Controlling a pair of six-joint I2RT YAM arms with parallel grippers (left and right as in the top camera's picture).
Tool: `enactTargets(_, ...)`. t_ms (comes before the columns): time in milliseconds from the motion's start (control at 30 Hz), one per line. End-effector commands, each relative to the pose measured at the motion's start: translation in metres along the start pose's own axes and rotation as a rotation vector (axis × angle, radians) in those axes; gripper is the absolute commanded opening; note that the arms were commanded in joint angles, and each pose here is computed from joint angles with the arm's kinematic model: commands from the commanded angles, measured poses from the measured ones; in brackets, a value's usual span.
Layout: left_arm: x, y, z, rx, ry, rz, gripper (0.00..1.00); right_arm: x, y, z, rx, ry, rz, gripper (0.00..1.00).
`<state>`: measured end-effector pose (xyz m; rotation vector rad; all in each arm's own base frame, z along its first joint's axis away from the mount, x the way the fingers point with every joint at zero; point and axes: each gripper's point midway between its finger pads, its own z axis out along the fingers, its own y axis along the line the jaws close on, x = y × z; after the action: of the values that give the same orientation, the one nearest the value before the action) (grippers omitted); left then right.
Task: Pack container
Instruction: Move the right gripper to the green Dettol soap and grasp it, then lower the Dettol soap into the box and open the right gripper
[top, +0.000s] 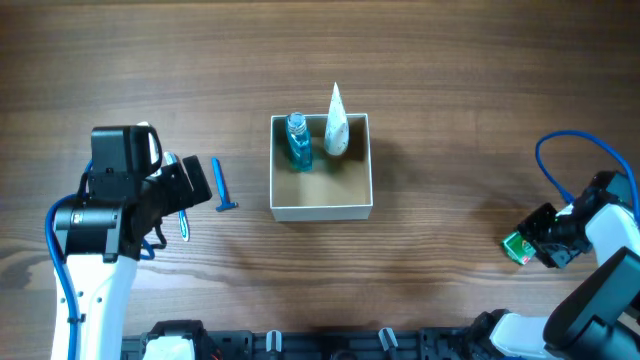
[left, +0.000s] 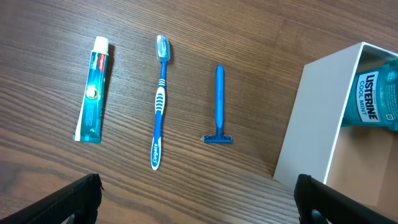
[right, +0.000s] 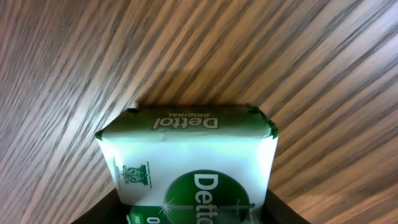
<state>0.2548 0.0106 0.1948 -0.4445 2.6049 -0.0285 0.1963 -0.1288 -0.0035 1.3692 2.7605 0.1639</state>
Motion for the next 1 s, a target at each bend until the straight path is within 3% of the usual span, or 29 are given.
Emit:
enactTargets(0, -0.007, 0.000, -0.004, -0.011, -0.024, -0.014, 1.00, -0.008, 0.024, -0.016, -0.112, 0.026, 0.022, 0.06)
enactTargets(133, -0.007, 0.000, -0.004, -0.011, -0.025, -0.013, 1.00, -0.032, 0.059, -0.075, -0.191, -0.080, -0.071, 0.04)
enactTargets(267, -0.007, 0.000, -0.004, -0.011, -0.025, -0.014, 1.00, -0.036, 0.118, -0.149, -0.280, -0.283, -0.325, 0.04)
enactTargets(367, -0.007, 0.000, -0.004, -0.011, -0.025, -0.014, 1.00, -0.002, 0.182, -0.212, -0.386, -0.459, -0.662, 0.04)
enactTargets(467, -0.007, 0.000, -0.004, -0.011, -0.025, -0.014, 1.00, 0.040, 0.219, -0.239, -0.424, -0.569, -0.924, 0.04)
enactTargets(700, -0.007, 0.000, -0.004, -0.011, -0.025, -0.014, 1.00, 0.155, 0.270, -0.227, -0.413, -0.581, -1.516, 0.04)
enactTargets(967, -0.007, 0.000, -0.004, -0.011, -0.024, -0.014, 1.00, 0.207, 0.304, -0.174, -0.277, -0.538, -1.751, 0.04)
